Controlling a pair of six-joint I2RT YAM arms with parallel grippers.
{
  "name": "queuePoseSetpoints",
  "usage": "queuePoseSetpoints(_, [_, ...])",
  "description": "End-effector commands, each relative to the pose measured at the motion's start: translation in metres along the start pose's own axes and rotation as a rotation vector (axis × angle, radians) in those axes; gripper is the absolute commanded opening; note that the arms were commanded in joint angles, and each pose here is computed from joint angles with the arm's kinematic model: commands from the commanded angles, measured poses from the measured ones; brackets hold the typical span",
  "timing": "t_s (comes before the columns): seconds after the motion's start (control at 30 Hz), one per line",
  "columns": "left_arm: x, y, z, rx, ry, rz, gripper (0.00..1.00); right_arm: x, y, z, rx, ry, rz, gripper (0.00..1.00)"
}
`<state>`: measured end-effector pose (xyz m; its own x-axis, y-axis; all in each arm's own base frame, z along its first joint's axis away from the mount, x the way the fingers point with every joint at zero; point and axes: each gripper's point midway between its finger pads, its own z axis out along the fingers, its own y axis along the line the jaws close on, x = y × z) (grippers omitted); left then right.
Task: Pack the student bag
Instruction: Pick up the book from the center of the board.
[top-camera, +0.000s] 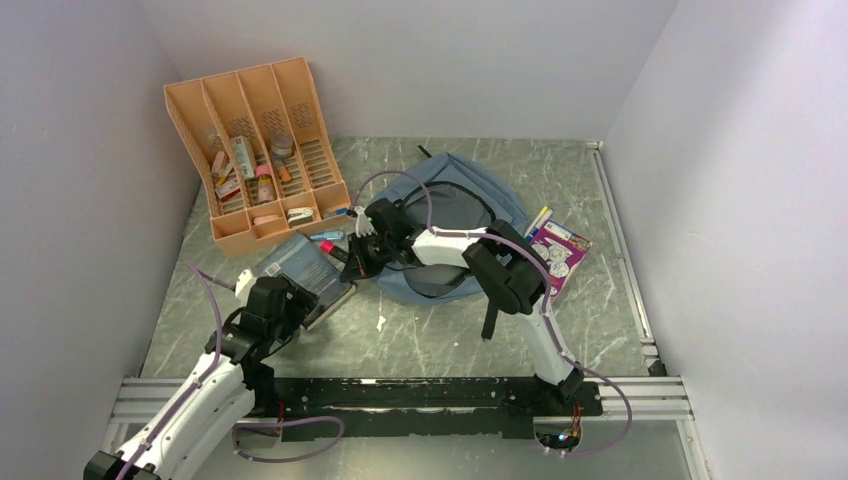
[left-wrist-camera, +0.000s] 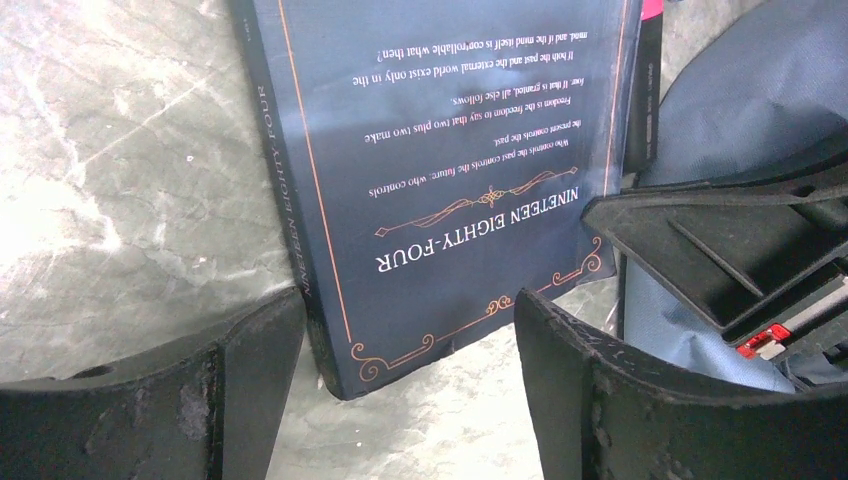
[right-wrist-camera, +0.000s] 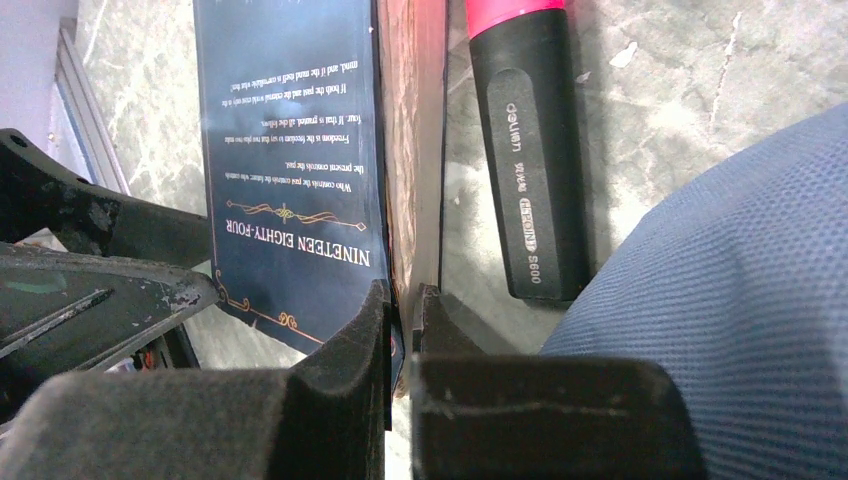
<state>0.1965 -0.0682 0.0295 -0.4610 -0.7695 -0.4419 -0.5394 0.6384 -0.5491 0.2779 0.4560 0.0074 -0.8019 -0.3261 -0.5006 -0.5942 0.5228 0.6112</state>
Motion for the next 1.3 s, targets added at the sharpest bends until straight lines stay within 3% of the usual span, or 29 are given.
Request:
queuePoseSetpoints(0.0, [0.030, 0.026, 0.008, -0.049, 0.106, 0.025, 0.82, 0.152, -0.121, -0.009, 0.380, 0.372, 0.176, 0.00])
queuePoseSetpoints(0.3, [0.031, 0.029, 0.007, -0.087, 0.127, 0.062, 0.80, 0.158, -0.131, -0.011, 0.398, 0.385, 0.181, 0.00])
queuePoseSetpoints(0.57, [0.052, -0.011, 0.016, 0.202, 0.194, 0.009, 0.78, 0.155, -0.126, -0.013, 0.377, 0.382, 0.177, 0.00])
queuePoseSetpoints(0.73, [0.042, -0.044, 0.004, 0.383, 0.157, 0.006, 0.75, 0.156, -0.122, -0.010, 0.349, 0.388, 0.181, 0.00])
queuePoseSetpoints(1.27, [0.014, -0.078, -0.004, 0.441, 0.072, -0.010, 0.57, 0.156, -0.109, -0.010, 0.316, 0.411, 0.151, 0.00])
